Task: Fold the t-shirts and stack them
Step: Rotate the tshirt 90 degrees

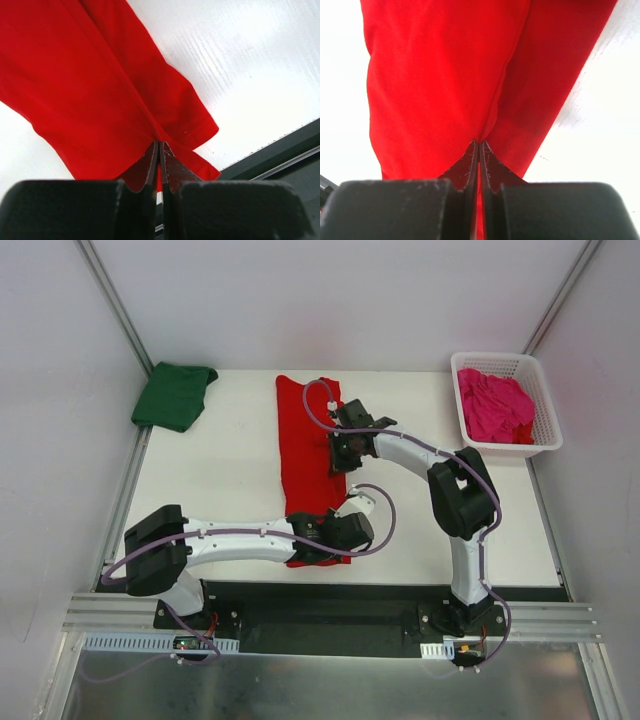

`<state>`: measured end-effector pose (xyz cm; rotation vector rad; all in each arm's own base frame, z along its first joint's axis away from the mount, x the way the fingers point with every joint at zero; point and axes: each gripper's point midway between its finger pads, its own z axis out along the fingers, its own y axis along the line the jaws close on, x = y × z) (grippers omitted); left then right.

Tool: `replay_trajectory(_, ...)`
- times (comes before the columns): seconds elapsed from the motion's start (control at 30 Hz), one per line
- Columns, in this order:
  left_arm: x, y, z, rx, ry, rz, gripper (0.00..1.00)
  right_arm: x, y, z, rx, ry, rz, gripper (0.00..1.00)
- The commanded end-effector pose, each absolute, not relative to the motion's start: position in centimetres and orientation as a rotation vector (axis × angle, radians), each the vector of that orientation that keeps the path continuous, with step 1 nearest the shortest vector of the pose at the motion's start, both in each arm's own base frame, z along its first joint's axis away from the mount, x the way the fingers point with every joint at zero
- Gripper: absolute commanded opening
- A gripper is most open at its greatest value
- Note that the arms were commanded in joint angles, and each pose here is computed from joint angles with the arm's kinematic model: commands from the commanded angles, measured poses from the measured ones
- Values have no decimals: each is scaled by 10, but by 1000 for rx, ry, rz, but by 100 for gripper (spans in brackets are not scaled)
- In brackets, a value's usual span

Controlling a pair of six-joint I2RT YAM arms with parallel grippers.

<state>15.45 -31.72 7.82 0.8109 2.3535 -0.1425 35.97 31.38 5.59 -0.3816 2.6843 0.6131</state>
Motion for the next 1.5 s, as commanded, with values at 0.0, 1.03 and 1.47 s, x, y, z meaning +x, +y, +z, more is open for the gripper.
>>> replay_trajectory(0.0, 149, -335, 88, 847, 2336, -199, 0, 367, 306, 86, -380, 2612, 601, 2)
replay_trajectory(1.03, 144, -354, 47, 915, 2366, -143, 0, 365, 294, 67, -363, 2657, 560, 2)
replay_trajectory(1.47, 146, -361, 54, 903, 2340, -162, 48, 367, 293, 71, -365, 2646, 559, 29)
